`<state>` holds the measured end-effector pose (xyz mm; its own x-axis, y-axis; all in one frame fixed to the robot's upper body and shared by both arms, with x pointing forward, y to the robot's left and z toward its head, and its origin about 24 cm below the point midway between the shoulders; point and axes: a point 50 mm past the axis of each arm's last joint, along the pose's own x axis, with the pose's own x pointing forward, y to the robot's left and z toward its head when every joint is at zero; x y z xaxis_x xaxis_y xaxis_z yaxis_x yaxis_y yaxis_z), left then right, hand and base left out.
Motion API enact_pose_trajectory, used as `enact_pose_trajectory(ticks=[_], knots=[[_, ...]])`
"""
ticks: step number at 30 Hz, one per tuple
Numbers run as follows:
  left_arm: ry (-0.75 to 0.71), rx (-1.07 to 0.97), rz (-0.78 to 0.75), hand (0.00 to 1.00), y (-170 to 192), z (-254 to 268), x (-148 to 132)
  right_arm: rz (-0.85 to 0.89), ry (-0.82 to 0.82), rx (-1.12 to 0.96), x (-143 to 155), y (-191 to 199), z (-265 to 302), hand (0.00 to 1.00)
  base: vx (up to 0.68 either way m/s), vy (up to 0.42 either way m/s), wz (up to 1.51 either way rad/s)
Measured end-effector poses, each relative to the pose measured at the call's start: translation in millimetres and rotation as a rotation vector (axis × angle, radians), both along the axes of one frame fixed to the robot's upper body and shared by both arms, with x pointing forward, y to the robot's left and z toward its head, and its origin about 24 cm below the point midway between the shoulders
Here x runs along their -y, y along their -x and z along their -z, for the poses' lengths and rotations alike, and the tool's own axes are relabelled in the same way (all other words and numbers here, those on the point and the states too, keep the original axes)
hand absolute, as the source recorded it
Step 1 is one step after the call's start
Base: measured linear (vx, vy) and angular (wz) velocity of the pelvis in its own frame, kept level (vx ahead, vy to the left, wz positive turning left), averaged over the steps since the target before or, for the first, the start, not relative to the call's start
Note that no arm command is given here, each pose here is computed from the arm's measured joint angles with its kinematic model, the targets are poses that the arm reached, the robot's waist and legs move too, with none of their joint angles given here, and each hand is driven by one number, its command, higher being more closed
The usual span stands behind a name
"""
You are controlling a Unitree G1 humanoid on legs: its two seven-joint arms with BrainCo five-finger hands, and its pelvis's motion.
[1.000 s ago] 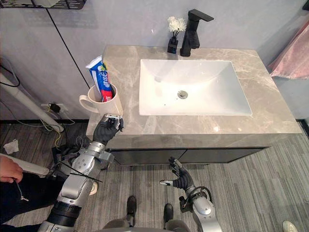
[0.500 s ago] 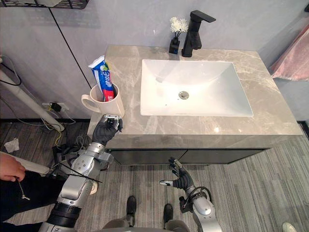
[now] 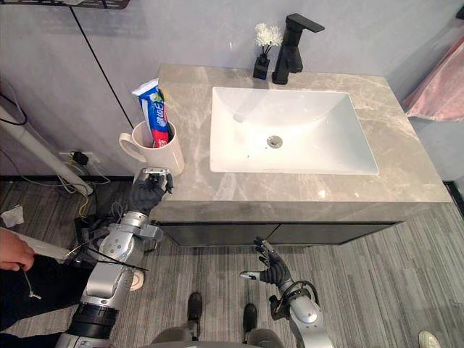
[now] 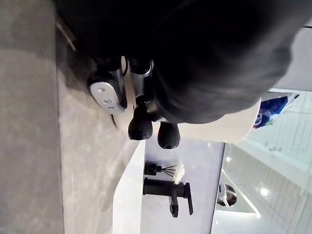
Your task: Organize washtable
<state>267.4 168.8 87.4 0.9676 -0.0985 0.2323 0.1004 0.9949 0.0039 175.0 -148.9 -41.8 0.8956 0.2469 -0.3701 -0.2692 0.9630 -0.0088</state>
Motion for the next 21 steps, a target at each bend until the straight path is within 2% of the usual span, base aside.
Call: enact_pose_trajectory(ticks=[3, 21], knots=[[0.002, 0.002, -0.029, 1.00, -0.9, -0.6, -6.4, 0.001, 0.000, -0.001, 0.2, 0.2, 0.1, 0.00, 0.00, 0.000, 0.00], [0.004, 0.006, -0.036, 1.00, -2.1, -1.8, -5.6, 0.000, 0.000, -0.001, -0.1, 0.2, 0.1, 0.00, 0.00, 0.000, 0.00]])
